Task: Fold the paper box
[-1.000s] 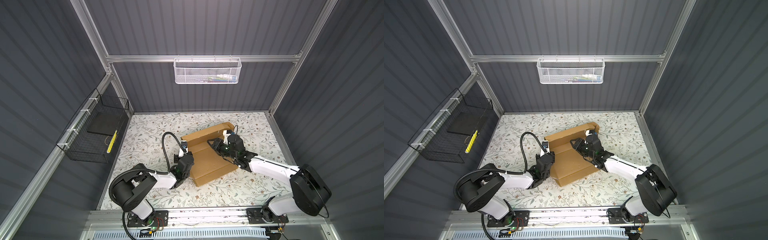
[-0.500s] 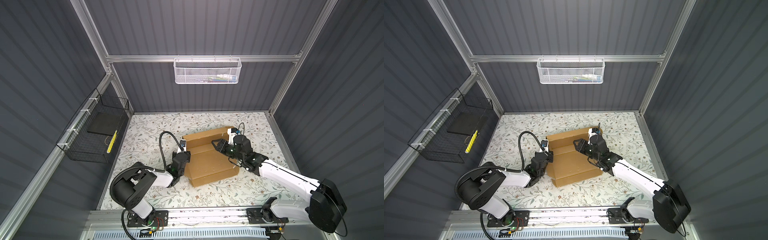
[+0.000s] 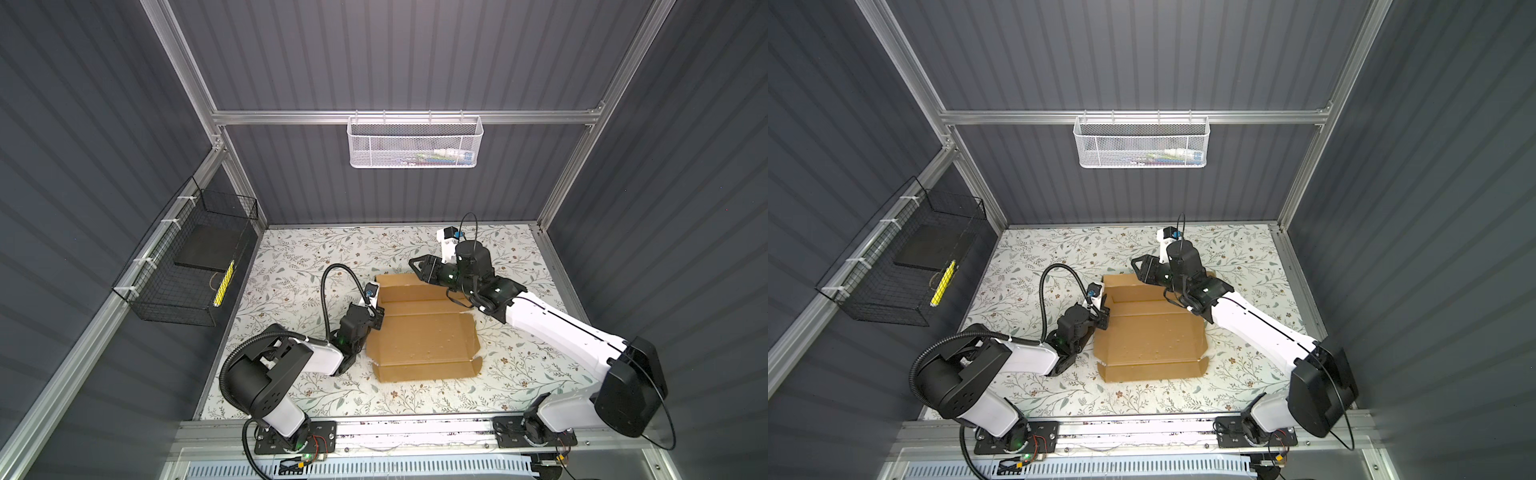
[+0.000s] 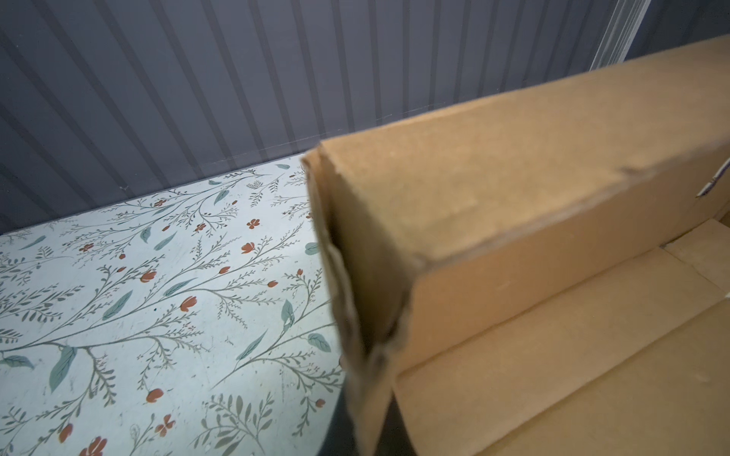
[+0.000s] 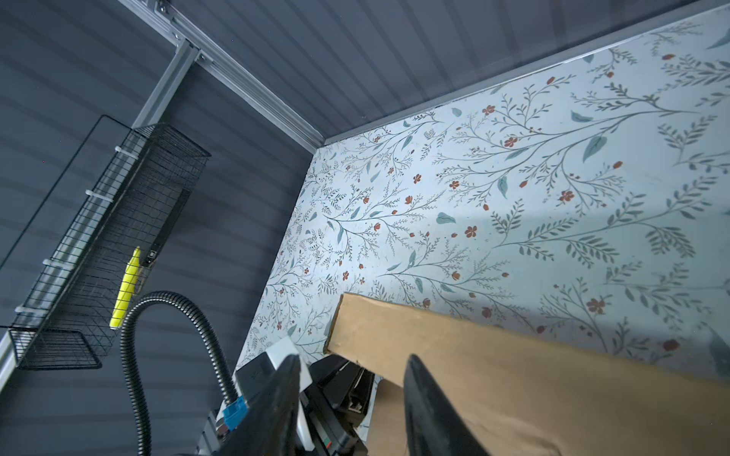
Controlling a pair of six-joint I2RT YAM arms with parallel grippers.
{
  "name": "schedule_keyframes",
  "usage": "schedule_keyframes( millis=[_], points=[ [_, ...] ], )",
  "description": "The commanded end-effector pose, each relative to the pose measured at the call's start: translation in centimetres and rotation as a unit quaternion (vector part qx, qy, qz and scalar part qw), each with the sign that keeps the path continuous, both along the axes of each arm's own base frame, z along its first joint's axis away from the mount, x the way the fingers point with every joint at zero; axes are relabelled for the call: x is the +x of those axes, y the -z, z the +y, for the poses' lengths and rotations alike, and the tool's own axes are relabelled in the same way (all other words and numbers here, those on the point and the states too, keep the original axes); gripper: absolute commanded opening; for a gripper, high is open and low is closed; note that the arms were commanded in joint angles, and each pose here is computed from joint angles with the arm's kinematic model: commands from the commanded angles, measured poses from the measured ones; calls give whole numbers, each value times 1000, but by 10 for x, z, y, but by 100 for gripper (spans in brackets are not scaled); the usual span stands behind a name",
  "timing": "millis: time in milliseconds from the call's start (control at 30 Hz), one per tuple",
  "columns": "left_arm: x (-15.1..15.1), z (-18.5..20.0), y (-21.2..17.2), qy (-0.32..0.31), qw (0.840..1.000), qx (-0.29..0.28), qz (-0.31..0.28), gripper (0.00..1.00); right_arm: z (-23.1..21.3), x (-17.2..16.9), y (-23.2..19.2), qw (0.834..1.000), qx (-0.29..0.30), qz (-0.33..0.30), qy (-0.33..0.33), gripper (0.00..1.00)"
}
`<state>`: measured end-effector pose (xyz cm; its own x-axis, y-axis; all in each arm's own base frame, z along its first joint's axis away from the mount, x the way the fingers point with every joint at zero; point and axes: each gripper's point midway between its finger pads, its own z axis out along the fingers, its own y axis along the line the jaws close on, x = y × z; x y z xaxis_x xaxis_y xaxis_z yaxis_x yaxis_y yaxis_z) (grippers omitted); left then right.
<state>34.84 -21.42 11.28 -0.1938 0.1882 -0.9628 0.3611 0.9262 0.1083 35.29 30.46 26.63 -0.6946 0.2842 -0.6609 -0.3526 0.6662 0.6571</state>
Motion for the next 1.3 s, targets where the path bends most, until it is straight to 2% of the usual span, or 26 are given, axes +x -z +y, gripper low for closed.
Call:
schedule_keyframes(
  millis=[0,367,700,1267],
  points=[
    [-1,2,-2,6,1000,4,-15,0,16,-2,5,999,-9,4,-30,41],
    [0,7,0,-9,1000,-7,-15,0,41,4,34,999,-13,26,-31,35],
    [1,9,-2,-17,1000,-15,-16,0,41,11,62,999,-22,46,-14,32],
    [1,15,-3,-33,999,-19,-17,0,41,14,83,998,-27,64,-4,30]
  ],
)
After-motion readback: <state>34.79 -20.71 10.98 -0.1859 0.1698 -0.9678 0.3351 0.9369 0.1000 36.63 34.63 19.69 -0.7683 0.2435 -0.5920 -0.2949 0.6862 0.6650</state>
